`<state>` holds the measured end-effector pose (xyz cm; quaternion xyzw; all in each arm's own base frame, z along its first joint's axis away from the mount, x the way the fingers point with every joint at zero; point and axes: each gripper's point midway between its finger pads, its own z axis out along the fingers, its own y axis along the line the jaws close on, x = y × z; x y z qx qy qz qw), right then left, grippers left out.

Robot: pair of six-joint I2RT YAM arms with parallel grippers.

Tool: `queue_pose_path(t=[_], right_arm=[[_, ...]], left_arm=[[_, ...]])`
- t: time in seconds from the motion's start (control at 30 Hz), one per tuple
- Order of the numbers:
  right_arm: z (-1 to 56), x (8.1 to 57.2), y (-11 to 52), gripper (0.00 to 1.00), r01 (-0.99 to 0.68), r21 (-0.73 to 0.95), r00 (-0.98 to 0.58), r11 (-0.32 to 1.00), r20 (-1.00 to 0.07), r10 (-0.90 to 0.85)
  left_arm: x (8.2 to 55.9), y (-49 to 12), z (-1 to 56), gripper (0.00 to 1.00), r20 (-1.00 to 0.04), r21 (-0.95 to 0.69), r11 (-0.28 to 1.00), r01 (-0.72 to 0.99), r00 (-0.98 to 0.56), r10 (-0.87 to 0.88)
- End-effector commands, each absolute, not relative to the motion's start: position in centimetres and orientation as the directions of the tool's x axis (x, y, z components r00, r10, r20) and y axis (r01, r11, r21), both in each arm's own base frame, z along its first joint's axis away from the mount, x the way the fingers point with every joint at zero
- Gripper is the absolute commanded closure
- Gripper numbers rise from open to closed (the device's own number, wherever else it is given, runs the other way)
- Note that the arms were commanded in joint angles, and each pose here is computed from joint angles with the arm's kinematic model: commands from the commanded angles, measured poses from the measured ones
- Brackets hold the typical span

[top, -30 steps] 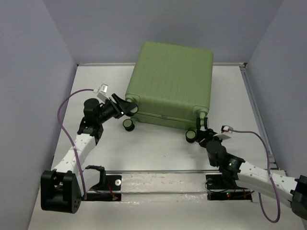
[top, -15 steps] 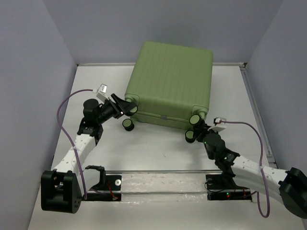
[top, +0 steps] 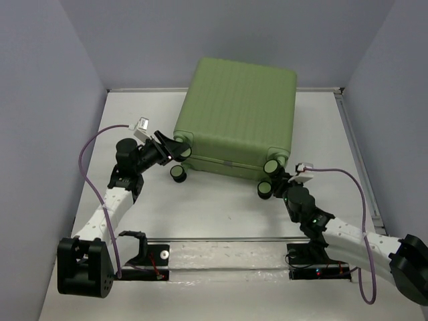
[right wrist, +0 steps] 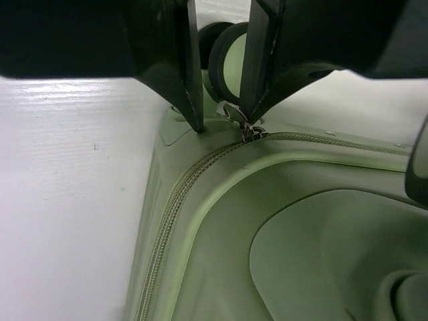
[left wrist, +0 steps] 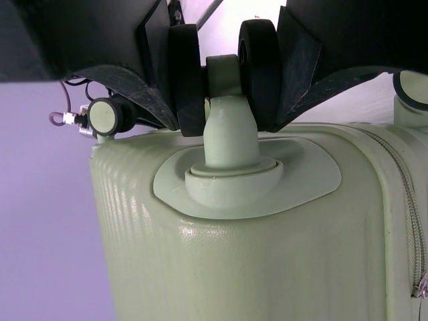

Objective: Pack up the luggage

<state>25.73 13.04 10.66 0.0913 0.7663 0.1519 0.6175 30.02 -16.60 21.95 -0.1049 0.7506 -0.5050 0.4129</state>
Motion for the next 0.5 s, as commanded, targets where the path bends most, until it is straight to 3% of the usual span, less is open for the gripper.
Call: queue_pose_path(t=[0.0,0.27,0.47], right_arm=[[17.4,27.5,15.3,0.70,-0.155,0.443,-0.070,0.883,-0.896,0.438],[18.4,27.5,15.2,0.93,-0.190,0.453,-0.005,0.871,-0.887,0.461],[18.7,27.1,16.4,0.93,-0.266,0.464,-0.007,0.845,-0.877,0.480]], left_arm=[[29.0,-17.6,27.5,0.94,-0.650,-0.759,0.418,0.499,-0.534,-0.541],[28.7,-18.2,27.2,0.94,-0.645,-0.763,0.412,0.497,-0.546,-0.535],[28.6,-18.8,27.5,0.94,-0.642,-0.765,0.405,0.500,-0.544,-0.540]])
